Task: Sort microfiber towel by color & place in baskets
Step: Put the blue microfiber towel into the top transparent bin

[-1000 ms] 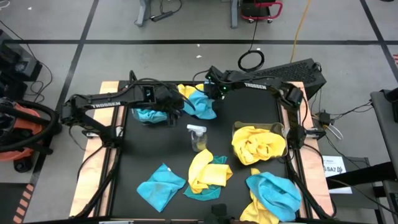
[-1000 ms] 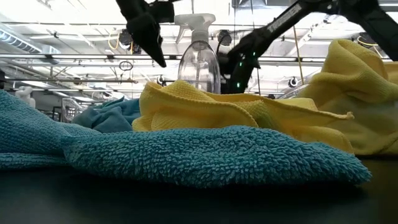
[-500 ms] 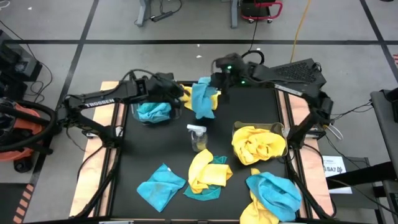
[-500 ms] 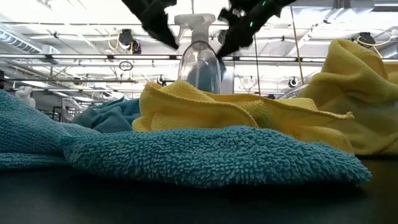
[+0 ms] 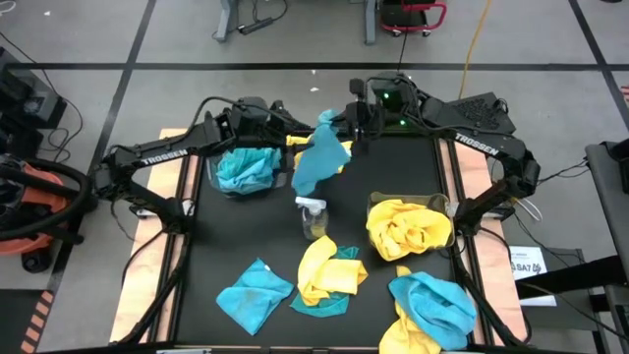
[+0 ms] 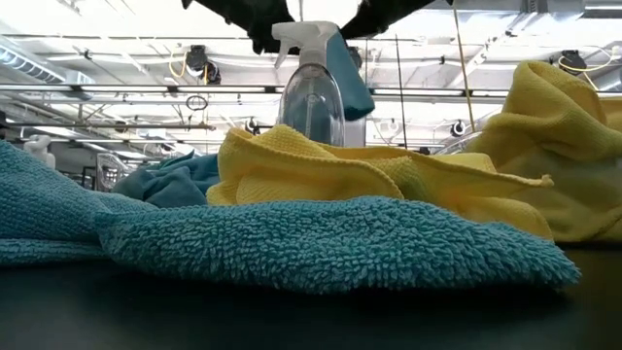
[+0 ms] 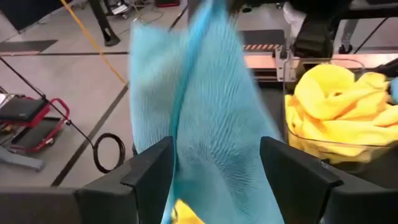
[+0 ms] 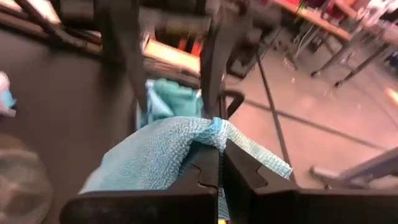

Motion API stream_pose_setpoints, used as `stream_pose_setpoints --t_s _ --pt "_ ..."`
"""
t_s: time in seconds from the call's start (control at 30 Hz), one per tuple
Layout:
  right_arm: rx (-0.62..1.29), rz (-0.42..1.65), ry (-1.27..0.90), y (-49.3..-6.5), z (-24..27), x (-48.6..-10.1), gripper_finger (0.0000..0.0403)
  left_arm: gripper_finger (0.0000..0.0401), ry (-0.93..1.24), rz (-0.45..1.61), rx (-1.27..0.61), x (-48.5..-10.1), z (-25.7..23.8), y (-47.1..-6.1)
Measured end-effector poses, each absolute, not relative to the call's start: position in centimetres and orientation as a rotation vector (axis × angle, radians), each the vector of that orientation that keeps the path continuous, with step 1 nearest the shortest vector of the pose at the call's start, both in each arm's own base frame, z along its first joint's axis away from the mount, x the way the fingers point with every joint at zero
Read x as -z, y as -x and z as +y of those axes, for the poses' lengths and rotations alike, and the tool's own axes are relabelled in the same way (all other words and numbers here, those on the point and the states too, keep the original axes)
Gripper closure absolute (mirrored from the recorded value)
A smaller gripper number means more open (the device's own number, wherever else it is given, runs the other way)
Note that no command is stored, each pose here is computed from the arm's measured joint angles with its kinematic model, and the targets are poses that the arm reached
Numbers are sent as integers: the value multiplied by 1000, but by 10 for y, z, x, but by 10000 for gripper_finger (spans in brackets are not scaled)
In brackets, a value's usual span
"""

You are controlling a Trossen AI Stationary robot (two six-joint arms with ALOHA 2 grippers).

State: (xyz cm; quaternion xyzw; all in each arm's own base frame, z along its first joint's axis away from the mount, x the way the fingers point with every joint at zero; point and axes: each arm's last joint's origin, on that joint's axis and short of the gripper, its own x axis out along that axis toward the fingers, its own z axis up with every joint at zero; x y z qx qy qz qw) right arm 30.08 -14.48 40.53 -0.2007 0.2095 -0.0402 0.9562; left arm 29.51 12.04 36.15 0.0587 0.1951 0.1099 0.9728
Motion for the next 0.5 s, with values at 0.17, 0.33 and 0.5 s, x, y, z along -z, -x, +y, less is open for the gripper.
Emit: stream_pose_setpoints --t_s 0.17,0.33,0.5 --pt "65 359 433 -301 -140 -423 403 150 -93 452 -223 -343 129 -308" --pt "61 317 452 -300 -133 -440 403 122 -109 498 -304 -328 139 -318" --pt "45 329 445 -300 -128 -442 402 154 -168 513 -292 -325 141 -319"
